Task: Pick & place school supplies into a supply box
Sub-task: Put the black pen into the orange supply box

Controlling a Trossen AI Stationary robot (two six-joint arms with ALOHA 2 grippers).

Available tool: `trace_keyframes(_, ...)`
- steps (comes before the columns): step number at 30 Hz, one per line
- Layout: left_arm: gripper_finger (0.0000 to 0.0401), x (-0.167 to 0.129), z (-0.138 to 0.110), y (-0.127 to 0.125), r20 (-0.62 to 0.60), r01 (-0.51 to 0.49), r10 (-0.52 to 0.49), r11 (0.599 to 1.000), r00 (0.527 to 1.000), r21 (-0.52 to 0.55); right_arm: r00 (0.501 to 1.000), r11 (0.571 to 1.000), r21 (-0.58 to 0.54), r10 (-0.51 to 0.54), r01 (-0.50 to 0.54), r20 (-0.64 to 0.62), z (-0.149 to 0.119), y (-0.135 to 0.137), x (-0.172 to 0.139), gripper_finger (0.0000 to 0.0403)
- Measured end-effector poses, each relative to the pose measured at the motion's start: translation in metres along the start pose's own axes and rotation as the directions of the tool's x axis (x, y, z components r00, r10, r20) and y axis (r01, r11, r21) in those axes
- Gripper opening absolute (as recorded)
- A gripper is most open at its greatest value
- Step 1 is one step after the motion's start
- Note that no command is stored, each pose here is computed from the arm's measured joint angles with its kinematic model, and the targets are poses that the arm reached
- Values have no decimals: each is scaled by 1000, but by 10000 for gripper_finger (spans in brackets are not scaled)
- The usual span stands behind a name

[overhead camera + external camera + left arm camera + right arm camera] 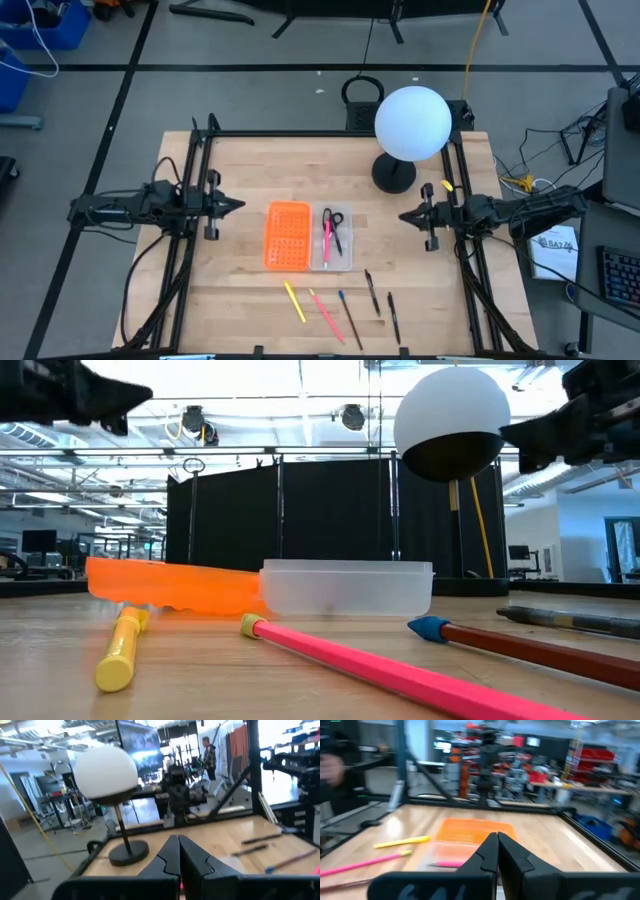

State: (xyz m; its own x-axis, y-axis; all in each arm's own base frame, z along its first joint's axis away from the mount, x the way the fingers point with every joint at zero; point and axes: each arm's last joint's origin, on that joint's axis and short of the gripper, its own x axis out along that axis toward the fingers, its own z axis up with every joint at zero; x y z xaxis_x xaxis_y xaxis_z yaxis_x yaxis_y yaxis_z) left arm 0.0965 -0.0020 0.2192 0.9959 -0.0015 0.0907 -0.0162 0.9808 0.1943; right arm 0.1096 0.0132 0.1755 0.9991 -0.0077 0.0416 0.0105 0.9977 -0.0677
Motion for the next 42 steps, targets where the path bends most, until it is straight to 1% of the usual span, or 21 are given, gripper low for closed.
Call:
trace_keyframes(3,5,1,-13,-3,-35,7,-8,1000,999,-15,996,996,32,-81,82,-32,-3,-2,2,0)
trace_keyframes(6,8,1,-22,-5,-67,12,-14,1000,998,-28,990,985,104,-137,140,-41,-3,-3,4,0)
trace_keyframes(8,8,2,-27,-6,-89,13,-18,998,996,-63,989,977,155,-137,145,-64,-5,-3,6,0)
trace_keyframes(10,8,2,-30,-6,-103,11,-21,995,994,-96,984,973,185,-117,141,-131,-9,0,9,0)
trace_keyframes(14,6,2,-30,-6,-105,8,-21,992,994,-127,985,968,226,-71,107,-160,19,11,26,0)
trace_keyframes(16,10,2,-30,-6,-105,8,-21,992,994,-127,973,971,214,-57,106,-223,33,22,39,0)
trace_keyframes(19,21,2,-31,-6,-109,8,-22,992,994,-127,934,980,161,-52,116,-352,56,46,65,0)
trace_keyframes(21,25,2,-31,-6,-112,8,-22,992,993,-127,899,983,115,-78,140,-430,75,66,85,0)
trace_keyframes(24,26,2,-32,-6,-121,9,-25,992,992,-128,819,986,60,-94,155,-565,96,102,115,0)
trace_keyframes(26,23,1,-33,-7,-130,11,-27,993,991,-119,760,982,63,-96,178,-643,108,125,135,0)
trace_keyframes(28,17,1,-33,-7,-137,14,-28,995,990,-102,690,972,87,-90,218,-718,119,146,150,0)
trace_keyframes(30,10,1,-35,-7,-157,19,-32,997,987,-78,592,955,125,-62,270,-803,125,164,164,0)
trace_keyframes(33,4,0,-40,-8,-205,25,-32,999,978,-36,423,910,184,10,372,-906,124,189,180,0)
trace_keyframes(36,10,0,-39,-6,-199,-6,7,1000,980,1,271,835,223,92,504,-958,117,209,191,0)
trace_keyframes(38,21,0,-39,-6,-205,-33,36,999,978,17,195,770,228,136,596,-971,107,222,194,0)
trace_keyframes(40,31,0,-39,-5,-208,-57,60,998,976,20,143,701,212,157,681,-977,94,234,193,0)
trace_keyframes(41,35,0,-39,-5,-209,-64,67,998,976,21,127,652,196,152,733,-980,89,240,191,0)
trace_keyframes(42,38,0,-39,-5,-208,-68,71,997,975,22,117,593,182,146,785,-982,84,245,189,0)
